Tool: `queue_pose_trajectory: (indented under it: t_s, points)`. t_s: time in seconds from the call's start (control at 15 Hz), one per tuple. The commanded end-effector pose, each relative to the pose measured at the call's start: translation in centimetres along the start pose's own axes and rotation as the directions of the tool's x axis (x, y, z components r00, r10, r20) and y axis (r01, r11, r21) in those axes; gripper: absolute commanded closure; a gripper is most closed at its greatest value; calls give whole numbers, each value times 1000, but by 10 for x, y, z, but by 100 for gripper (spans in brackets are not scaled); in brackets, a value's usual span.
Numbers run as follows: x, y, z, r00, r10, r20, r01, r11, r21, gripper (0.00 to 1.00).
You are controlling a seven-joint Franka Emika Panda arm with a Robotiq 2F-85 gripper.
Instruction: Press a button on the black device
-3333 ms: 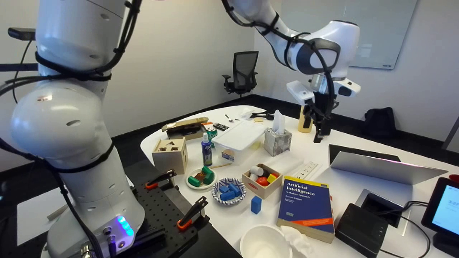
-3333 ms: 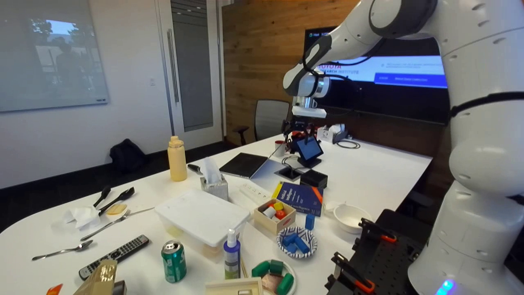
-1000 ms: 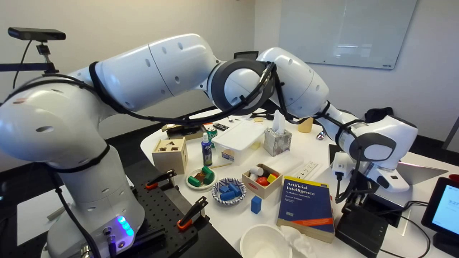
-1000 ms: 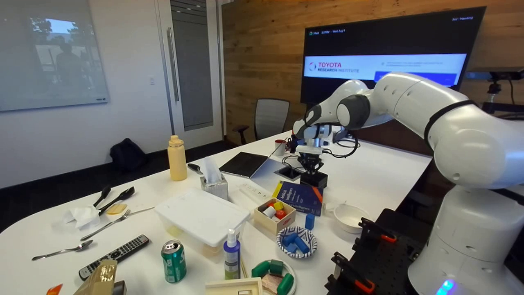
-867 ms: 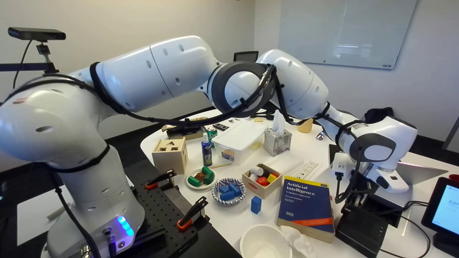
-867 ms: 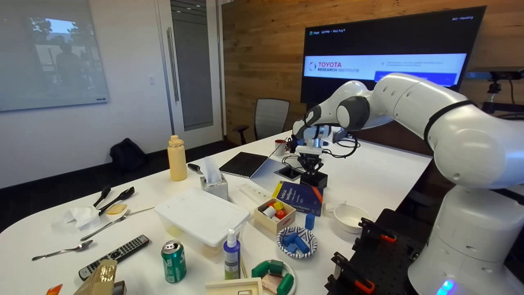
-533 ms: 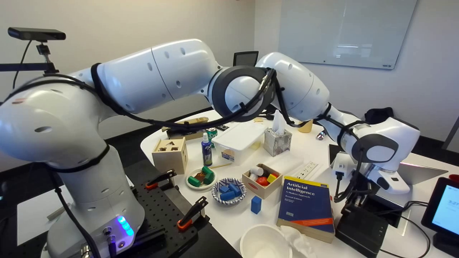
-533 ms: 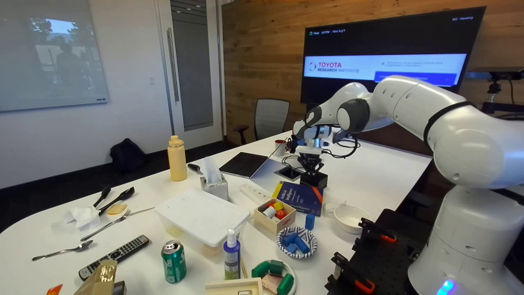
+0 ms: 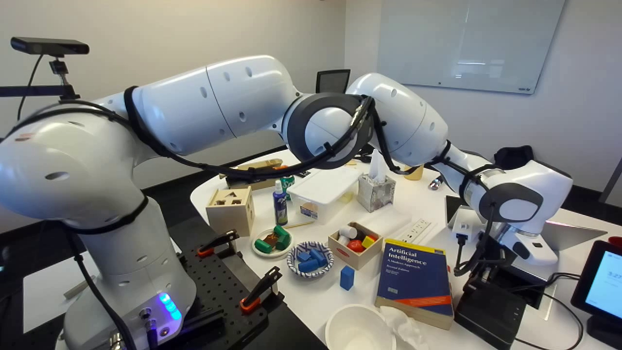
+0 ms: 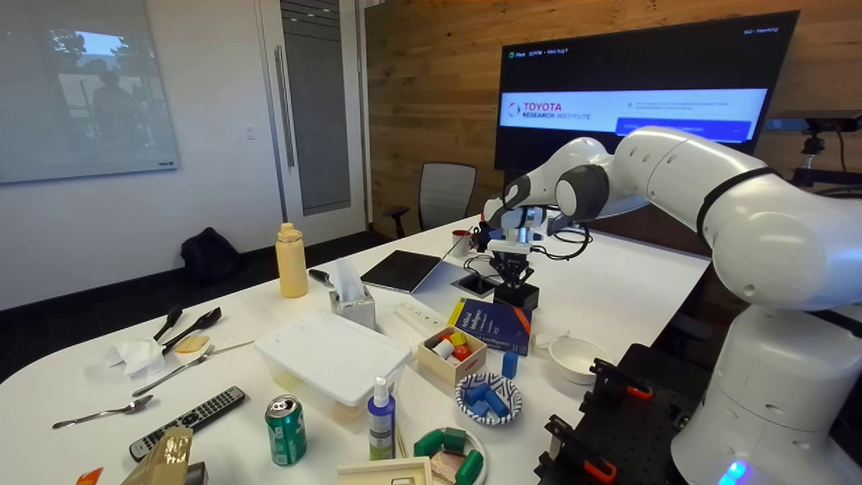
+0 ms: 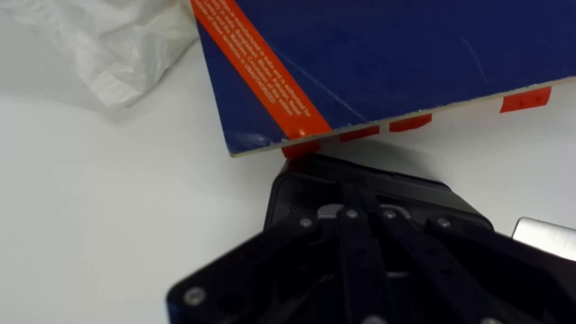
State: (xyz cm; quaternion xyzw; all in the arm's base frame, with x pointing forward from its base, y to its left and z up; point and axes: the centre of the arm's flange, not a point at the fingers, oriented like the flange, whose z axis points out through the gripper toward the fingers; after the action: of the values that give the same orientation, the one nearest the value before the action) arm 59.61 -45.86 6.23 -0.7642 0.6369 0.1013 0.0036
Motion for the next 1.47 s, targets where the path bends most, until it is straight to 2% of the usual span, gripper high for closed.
queue_pose_trajectory:
  t_s: [0.0,0.47,0.53,0.6,0.87,1.27,1.4]
  points:
    - [5,-3,2,1000,26,14,-26,1000,0,100]
    - [-25,-3,-85,999,-7,-31,9,997,80,100]
    - [-32,-4,-101,999,-15,-31,18,995,94,74]
    - [-39,-5,-117,999,-27,-41,32,993,117,73]
    - [-76,-9,-167,995,-84,-54,92,979,180,44]
    - [-144,-16,-198,988,-155,-19,156,972,178,0]
    - [-167,-19,-200,987,-163,-10,163,975,154,0]
